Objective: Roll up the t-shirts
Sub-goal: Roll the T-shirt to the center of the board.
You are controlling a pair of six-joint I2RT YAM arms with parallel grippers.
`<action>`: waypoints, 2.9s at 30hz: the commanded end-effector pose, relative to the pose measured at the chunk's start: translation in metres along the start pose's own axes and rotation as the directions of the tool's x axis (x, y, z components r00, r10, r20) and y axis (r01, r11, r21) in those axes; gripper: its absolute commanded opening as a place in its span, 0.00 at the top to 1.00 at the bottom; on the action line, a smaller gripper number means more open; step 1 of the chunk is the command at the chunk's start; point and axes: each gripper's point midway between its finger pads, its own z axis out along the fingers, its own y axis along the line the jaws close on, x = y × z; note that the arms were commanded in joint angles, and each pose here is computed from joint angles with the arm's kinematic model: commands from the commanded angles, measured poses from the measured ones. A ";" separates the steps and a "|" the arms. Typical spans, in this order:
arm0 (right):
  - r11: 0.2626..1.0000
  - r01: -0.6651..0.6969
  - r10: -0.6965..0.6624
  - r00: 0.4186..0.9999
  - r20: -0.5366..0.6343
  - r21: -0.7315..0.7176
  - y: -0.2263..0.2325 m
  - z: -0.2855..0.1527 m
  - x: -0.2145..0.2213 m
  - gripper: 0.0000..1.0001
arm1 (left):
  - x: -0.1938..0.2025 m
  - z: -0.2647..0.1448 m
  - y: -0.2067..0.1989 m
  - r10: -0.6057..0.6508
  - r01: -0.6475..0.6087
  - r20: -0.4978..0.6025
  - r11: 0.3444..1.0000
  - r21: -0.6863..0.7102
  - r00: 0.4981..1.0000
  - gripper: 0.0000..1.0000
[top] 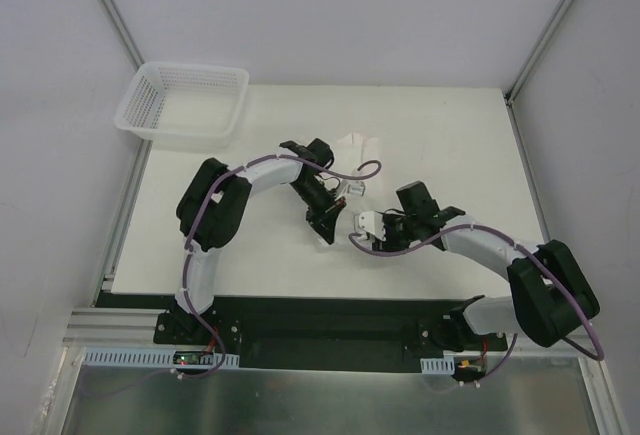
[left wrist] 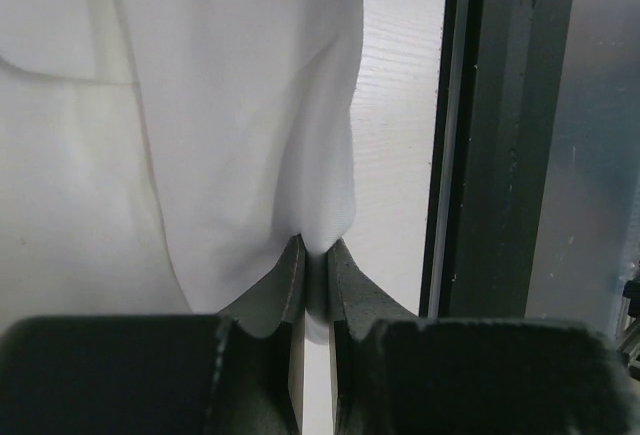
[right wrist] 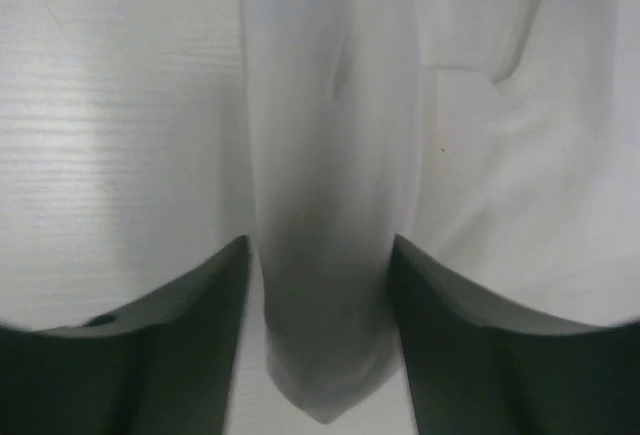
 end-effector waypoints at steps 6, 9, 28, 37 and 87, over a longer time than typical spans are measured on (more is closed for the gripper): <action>0.965 -0.043 0.047 0.999 0.012 -0.257 0.033 -0.027 -0.025 0.81 | -0.004 -0.019 -0.044 -0.195 0.182 0.056 0.966 0.185 0.979 1.00; 0.903 -0.132 0.137 0.990 -0.017 -0.410 0.060 -0.046 -0.032 0.83 | 0.000 -0.021 -0.064 -0.288 0.267 0.039 0.924 0.275 0.957 1.00; 0.527 -0.473 0.388 0.873 -0.295 -0.706 0.069 -0.045 -0.011 0.92 | 0.012 -0.017 -0.012 -0.493 0.475 -0.019 0.827 0.301 0.870 1.00; 0.400 -0.554 0.419 0.819 -0.392 -0.730 0.061 -0.037 -0.008 0.93 | 0.021 -0.038 0.017 -0.508 0.489 0.025 0.840 0.235 0.861 0.73; 0.097 -0.801 0.556 0.535 -0.635 -0.590 0.027 -0.015 -0.010 0.93 | 0.093 0.033 0.009 0.594 -0.792 -0.543 0.552 -0.261 0.593 0.46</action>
